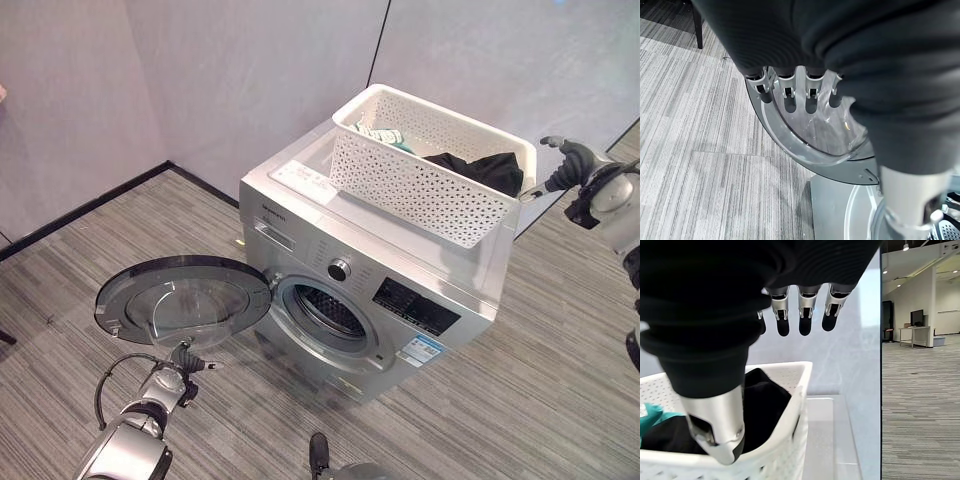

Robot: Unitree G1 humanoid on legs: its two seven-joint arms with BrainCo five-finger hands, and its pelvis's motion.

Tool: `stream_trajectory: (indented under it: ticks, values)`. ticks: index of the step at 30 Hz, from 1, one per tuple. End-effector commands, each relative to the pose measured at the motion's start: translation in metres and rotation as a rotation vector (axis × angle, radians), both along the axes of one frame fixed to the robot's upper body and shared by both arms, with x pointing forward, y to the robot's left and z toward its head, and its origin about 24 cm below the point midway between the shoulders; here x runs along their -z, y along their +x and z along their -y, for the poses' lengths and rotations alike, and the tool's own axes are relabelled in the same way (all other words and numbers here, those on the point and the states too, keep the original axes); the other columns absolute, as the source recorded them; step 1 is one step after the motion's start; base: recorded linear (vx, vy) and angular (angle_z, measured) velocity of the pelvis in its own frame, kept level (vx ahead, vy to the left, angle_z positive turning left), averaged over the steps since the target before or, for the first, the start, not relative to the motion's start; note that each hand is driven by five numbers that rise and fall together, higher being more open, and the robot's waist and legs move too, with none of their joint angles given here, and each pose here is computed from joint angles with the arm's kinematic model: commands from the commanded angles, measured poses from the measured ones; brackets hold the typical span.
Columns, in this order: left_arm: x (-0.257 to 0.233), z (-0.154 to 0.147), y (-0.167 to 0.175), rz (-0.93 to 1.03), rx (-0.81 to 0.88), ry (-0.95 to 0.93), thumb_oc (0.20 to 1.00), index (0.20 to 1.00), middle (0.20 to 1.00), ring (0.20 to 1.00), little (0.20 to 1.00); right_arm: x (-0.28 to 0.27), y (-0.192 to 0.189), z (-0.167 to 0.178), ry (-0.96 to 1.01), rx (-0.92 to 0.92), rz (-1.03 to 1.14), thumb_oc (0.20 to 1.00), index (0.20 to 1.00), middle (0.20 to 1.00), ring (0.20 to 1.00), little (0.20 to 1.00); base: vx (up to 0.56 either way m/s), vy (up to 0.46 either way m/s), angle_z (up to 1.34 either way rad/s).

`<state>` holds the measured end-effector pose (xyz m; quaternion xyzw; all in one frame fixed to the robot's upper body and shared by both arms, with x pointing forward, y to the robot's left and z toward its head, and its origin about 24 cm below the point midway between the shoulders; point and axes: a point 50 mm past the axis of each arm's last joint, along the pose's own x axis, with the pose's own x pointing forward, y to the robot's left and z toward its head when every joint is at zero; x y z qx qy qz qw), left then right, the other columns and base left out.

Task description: Grab the laundry basket,head to the washer,open it,put in the laundry and shut it.

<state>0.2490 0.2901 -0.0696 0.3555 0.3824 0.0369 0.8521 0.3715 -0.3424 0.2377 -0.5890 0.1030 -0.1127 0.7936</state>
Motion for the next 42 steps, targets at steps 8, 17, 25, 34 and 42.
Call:
stream_trajectory:
  ticks: [8,17,25,34,42]
  values:
    - [-0.046,-0.008,0.044,0.182,0.018,0.045,1.0,1.0,1.0,1.0,1.0,-0.056,0.002,0.005,0.015,0.101,0.198,1.0,1.0,1.0,1.0,1.0,0.03,-0.078,0.1]
    - [-0.044,0.002,0.048,0.191,0.045,0.027,1.0,1.0,1.0,1.0,1.0,-0.055,0.011,-0.011,0.033,0.052,0.198,1.0,1.0,1.0,1.0,1.0,0.05,-0.044,0.06]
    - [-0.044,0.001,0.047,0.202,0.028,0.014,1.0,1.0,1.0,1.0,1.0,-0.056,0.026,-0.045,0.021,-0.065,0.188,1.0,1.0,1.0,1.0,1.0,0.04,-0.04,0.05]
    - [-0.05,0.011,0.056,0.233,0.083,-0.003,1.0,1.0,1.0,1.0,1.0,-0.018,0.026,-0.037,0.002,-0.035,-0.006,0.959,0.959,0.959,0.959,0.959,0.01,-0.036,0.0]
    - [-0.047,0.024,0.055,0.221,0.167,-0.035,1.0,1.0,1.0,1.0,1.0,0.029,0.004,0.004,-0.068,0.07,-0.311,0.2,0.2,0.2,0.2,0.2,-0.01,-0.029,0.1]
